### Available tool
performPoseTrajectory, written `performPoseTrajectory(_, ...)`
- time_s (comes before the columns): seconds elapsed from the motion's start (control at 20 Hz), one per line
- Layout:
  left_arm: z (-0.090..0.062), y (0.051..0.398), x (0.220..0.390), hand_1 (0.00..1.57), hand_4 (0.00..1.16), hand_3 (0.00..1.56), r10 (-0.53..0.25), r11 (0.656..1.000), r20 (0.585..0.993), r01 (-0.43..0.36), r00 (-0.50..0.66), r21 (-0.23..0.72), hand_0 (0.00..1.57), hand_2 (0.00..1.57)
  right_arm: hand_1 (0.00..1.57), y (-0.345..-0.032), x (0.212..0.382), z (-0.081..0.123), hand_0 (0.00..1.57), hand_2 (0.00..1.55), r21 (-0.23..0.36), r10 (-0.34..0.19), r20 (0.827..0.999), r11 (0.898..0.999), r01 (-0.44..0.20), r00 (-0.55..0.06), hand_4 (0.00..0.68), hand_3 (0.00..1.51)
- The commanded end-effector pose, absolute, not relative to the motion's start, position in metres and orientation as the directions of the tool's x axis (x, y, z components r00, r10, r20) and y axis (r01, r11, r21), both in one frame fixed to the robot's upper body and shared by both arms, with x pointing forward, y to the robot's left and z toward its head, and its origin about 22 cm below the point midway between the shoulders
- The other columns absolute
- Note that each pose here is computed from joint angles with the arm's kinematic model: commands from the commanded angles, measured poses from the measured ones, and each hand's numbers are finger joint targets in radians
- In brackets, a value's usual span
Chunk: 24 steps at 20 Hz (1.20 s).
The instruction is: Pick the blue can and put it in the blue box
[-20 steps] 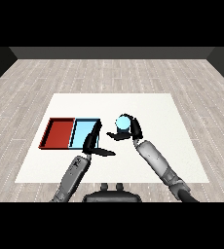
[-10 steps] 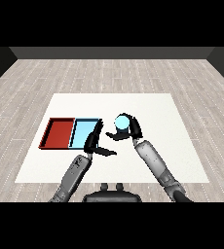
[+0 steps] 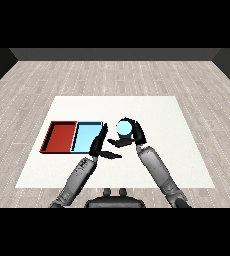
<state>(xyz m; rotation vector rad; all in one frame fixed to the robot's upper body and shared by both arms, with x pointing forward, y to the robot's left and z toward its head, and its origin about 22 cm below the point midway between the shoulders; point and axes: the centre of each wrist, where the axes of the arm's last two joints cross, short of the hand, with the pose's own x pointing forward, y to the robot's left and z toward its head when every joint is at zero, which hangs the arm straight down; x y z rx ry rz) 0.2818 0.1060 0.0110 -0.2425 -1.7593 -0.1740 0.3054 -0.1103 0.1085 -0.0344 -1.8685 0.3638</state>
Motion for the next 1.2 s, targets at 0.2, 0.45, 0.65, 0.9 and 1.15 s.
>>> performPoseTrajectory(0.2,0.013,0.104,0.3,0.0,0.0,0.0,0.048,0.967,0.984,0.256,-0.171,-0.002,0.0,0.0,1.47,-0.105,0.31,0.123,1.47,1.45,-0.255,0.19,0.923,0.953,-0.165,-0.334,0.588,1.39)
performPoseTrajectory(0.45,0.016,0.081,0.293,0.0,0.0,0.0,0.042,0.964,0.989,0.267,-0.139,-0.003,0.0,0.0,1.49,-0.112,0.3,0.103,1.49,1.46,-0.277,0.211,0.924,0.944,-0.179,-0.319,0.57,1.38)
performPoseTrajectory(0.65,0.021,0.089,0.305,0.0,0.0,0.0,0.051,0.968,0.989,0.252,-0.136,-0.015,0.0,0.0,1.5,-0.087,0.303,0.123,1.5,1.45,-0.291,0.217,0.916,0.938,-0.186,-0.338,0.552,1.38)
performPoseTrajectory(0.9,-0.002,0.077,0.292,0.0,0.0,0.0,0.064,0.957,0.985,0.288,-0.163,-0.014,0.0,0.0,1.49,-0.083,0.305,0.091,1.49,1.46,-0.292,0.211,0.918,0.932,-0.213,-0.335,0.542,1.38)
performPoseTrajectory(1.15,0.019,0.079,0.296,0.0,0.0,0.0,0.112,0.95,0.978,0.307,-0.176,-0.054,0.0,0.0,1.34,-0.065,0.294,0.101,1.34,1.45,-0.271,0.178,0.917,0.934,-0.231,-0.357,0.559,1.38)
